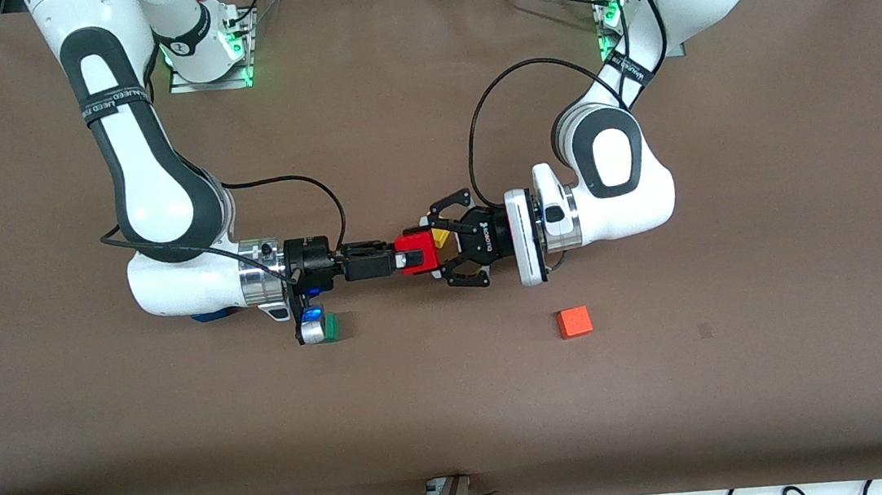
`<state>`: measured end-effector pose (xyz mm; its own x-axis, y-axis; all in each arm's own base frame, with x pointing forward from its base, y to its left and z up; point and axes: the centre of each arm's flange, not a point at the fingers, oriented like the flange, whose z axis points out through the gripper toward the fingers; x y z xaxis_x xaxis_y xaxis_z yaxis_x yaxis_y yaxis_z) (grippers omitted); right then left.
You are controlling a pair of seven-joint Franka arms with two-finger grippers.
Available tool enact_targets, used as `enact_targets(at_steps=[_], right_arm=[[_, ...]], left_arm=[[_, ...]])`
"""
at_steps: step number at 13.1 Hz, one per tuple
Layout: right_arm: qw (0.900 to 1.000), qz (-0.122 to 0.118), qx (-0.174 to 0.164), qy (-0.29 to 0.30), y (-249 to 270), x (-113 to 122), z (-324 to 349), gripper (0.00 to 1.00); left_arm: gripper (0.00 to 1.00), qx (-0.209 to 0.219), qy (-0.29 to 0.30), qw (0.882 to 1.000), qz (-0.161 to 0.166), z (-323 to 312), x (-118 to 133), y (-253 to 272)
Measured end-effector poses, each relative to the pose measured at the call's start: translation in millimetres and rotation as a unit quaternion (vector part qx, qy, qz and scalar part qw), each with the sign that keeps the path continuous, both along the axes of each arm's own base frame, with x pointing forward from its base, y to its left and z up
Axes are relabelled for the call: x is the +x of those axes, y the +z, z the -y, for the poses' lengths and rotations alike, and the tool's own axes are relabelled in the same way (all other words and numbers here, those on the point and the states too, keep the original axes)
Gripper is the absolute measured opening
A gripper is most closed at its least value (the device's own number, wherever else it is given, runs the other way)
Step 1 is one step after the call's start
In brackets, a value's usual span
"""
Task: Pass red block to right arm, stack on blue
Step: 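Close the right gripper on the red cube beside the left gripper, then open the left gripper and pull it back while the right gripper withdraws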
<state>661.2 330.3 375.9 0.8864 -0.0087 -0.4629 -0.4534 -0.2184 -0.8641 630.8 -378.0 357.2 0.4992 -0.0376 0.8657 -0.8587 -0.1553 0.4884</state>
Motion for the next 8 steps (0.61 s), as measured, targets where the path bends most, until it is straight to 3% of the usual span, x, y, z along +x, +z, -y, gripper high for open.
enact_targets(at_steps=[4, 5, 8], right_arm=[[1.000, -0.001, 0.000, -0.001, 0.0, 0.1, 0.2, 0.59], [1.000, -0.001, 0.000, -0.001, 0.1, 0.2, 0.2, 0.59], [1.000, -0.001, 0.000, -0.001, 0.1, 0.2, 0.2, 0.59]], left_arm=[[0.56, -0.001, 0.000, 1.000, 0.000, 0.1, 0.1, 0.0], [0.63, -0.001, 0.000, 1.000, 0.000, 1.0, -0.4, -0.1], [0.95, -0.001, -0.001, 1.000, -0.003, 2.6, -1.4, 0.1]])
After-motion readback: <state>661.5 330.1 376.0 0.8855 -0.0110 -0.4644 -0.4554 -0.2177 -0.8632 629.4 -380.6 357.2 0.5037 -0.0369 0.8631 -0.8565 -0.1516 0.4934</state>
